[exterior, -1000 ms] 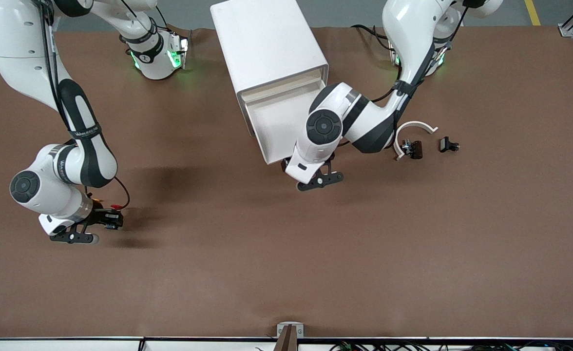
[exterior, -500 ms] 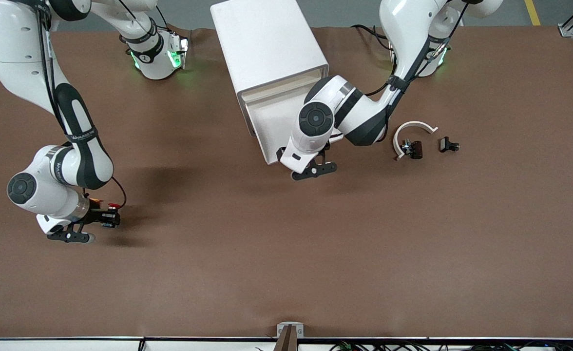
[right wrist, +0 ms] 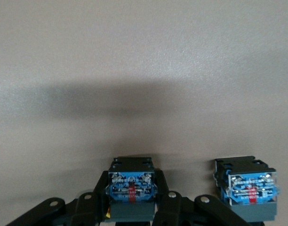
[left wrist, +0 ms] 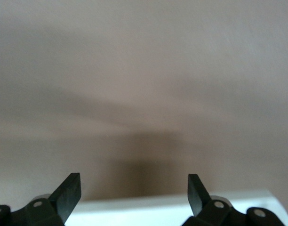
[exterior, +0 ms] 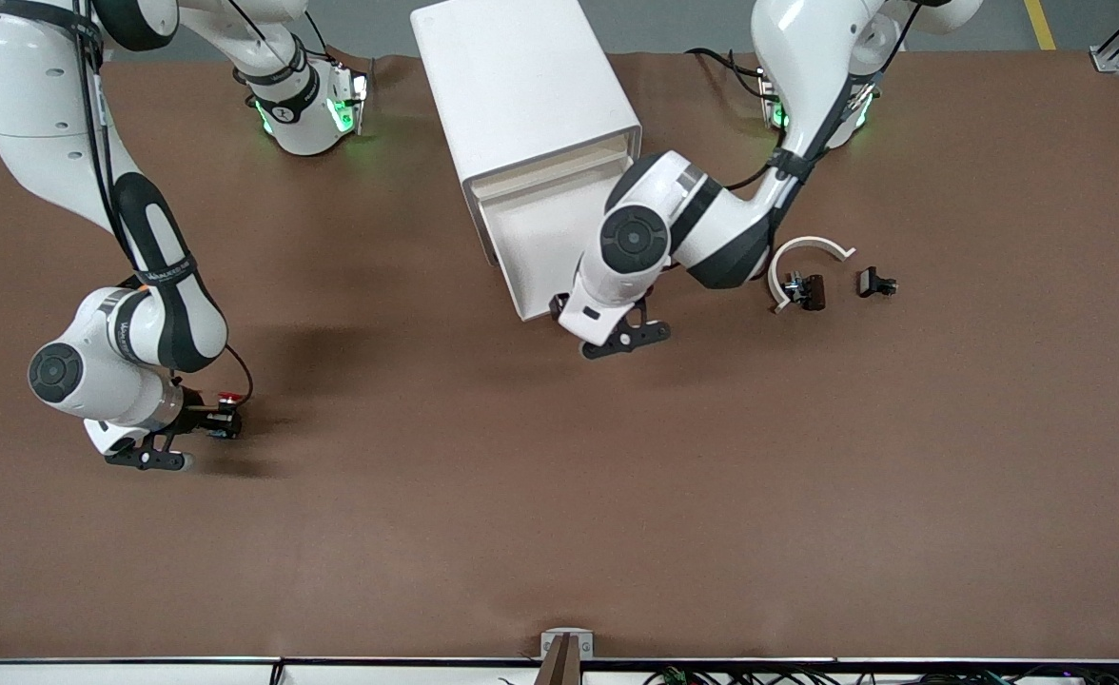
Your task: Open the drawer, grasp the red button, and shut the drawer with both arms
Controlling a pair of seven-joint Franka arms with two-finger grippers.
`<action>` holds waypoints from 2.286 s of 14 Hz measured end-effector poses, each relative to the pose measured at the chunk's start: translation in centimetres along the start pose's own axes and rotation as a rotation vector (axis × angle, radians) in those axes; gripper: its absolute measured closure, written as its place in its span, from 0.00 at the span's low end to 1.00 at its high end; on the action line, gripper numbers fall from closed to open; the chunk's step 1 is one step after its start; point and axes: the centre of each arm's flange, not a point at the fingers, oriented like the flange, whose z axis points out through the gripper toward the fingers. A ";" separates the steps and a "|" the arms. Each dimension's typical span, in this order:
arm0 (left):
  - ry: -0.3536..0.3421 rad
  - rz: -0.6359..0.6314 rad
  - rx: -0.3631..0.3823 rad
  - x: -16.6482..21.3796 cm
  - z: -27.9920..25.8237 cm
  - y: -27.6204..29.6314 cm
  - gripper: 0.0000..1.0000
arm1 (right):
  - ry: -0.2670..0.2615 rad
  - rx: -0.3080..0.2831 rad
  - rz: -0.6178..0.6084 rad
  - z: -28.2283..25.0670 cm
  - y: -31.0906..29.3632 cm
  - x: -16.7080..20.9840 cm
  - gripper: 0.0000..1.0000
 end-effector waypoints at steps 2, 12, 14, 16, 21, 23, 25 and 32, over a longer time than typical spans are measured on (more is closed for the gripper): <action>-0.002 -0.032 -0.006 2.2 -0.3 -1.5 0.00 | 0.000 0.000 -0.002 0.0 0.0 0.0 0.59; -0.056 0.026 0.010 -2.6 1.8 0.7 0.00 | -0.009 0.001 -0.005 0.0 0.0 -0.5 0.59; -0.069 0.024 0.019 -3.5 2.4 0.9 0.00 | -0.032 0.004 -0.006 0.0 -0.1 -0.8 0.59; -0.080 0.016 0.028 -4.4 3.0 1.1 0.00 | -0.043 0.007 -0.010 0.0 -0.4 -1.0 0.59; -0.158 -0.028 0.005 -6.1 3.6 1.7 0.00 | -0.043 0.007 -0.009 0.0 -0.4 -1.0 0.59; -0.210 -0.042 0.004 -6.9 3.8 1.8 0.00 | -0.042 0.006 -0.004 0.0 -0.1 -1.0 0.59; -0.260 -0.052 0.011 -7.6 4.0 1.8 0.00 | -0.039 0.005 0.005 -0.1 0.5 -1.0 0.43; -0.346 -0.080 0.030 -10.1 5.4 2.3 0.00 | -0.063 0.019 -0.005 -5.3 0.1 1.6 0.00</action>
